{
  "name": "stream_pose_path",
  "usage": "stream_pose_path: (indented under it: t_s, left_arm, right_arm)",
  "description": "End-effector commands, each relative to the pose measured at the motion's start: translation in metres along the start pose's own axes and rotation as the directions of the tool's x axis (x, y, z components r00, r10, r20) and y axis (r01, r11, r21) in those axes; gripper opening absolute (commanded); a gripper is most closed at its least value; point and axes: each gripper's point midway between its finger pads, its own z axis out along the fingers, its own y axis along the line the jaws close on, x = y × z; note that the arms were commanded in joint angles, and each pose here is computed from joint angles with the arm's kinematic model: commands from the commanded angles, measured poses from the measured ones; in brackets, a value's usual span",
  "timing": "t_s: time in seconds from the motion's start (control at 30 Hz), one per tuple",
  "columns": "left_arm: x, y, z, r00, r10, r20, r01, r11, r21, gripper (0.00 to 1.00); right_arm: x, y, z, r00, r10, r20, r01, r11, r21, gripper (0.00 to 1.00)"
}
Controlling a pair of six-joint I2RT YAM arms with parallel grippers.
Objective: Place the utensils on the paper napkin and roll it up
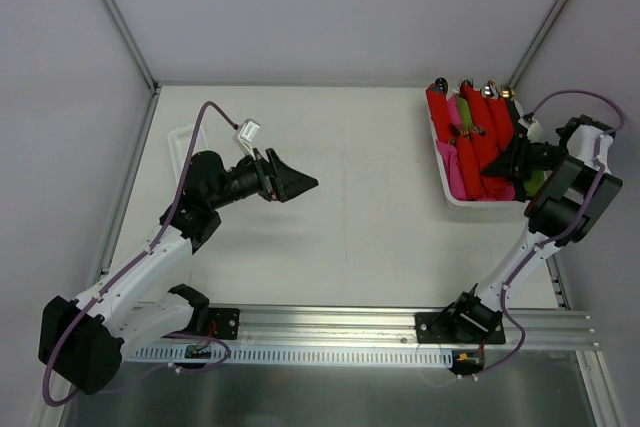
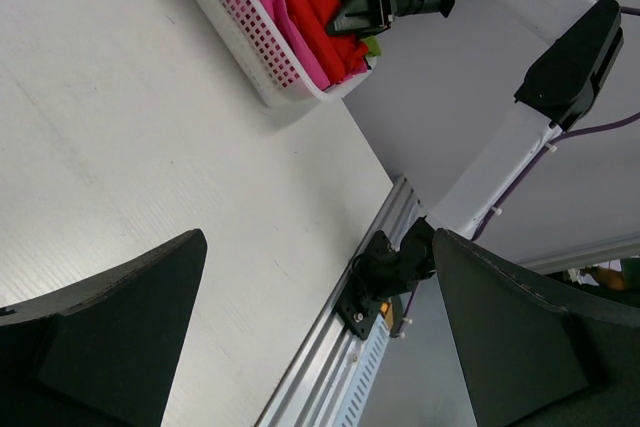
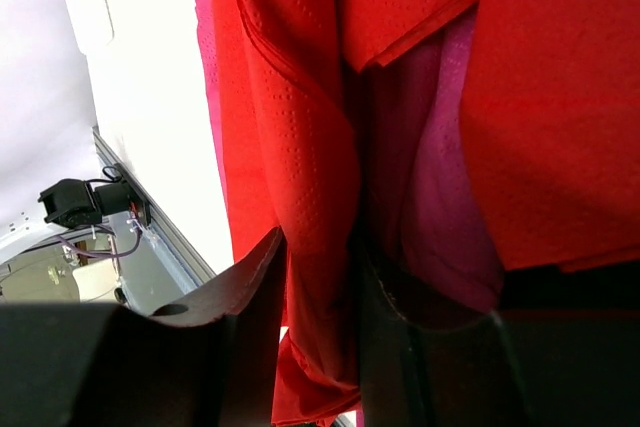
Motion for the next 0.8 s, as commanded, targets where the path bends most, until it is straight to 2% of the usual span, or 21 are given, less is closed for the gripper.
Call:
stream_pose_path:
  t_s: [0.0,0.07,0.33,0.4,0.5,0.53,0.7,0.77]
  left_arm:
    - [-0.010,-0.010,-0.002,0.998,0.033,0.051,-0.034,0.999,0.025,0.99]
    - [-0.010,-0.011,-0.002,0.998,0.033,0.051,-0.034,0.999,0.025,0.99]
    - [-0.010,-0.004,-0.002,0.998,0.029,0.055,-0.029,1.000,-0.010,0.99]
    - [-0.011,-0.002,-0.002,0.998,0.034,0.058,-0.032,0.999,-0.024,0.99]
    - [-0.012,0.008,-0.003,0.998,0.026,0.053,-0.022,0.996,-0.085,0.99]
    - [-0.009,0.013,-0.003,0.999,0.017,0.040,-0.013,0.994,-0.106,0.99]
    - [-0.007,0.033,-0.007,1.000,-0.015,0.014,0.017,0.979,-0.205,0.99]
    - [-0.003,0.047,-0.012,0.999,-0.046,-0.008,0.042,0.967,-0.252,0.99]
  right_arm:
    - [0.021,-0.015,-0.022,0.996,0.027,-0.082,-0.013,0.986,0.164,0.35]
    - [0.019,-0.015,-0.027,0.997,0.009,-0.080,0.006,0.983,0.186,0.36]
    - [0.014,-0.013,-0.043,0.997,-0.036,-0.072,0.054,0.966,0.252,0.55]
    - [0.011,-0.012,-0.049,0.997,-0.046,-0.061,0.061,0.961,0.270,0.57]
    - [0.005,-0.007,-0.059,0.996,-0.075,-0.036,0.083,0.953,0.291,0.67]
    - [0.004,-0.005,-0.063,0.996,-0.088,-0.028,0.092,0.950,0.297,0.76]
    - [-0.009,0.010,-0.083,0.987,-0.160,0.003,0.148,0.920,0.363,0.89]
    - [-0.019,0.017,-0.098,0.979,-0.202,0.028,0.172,0.891,0.420,0.97]
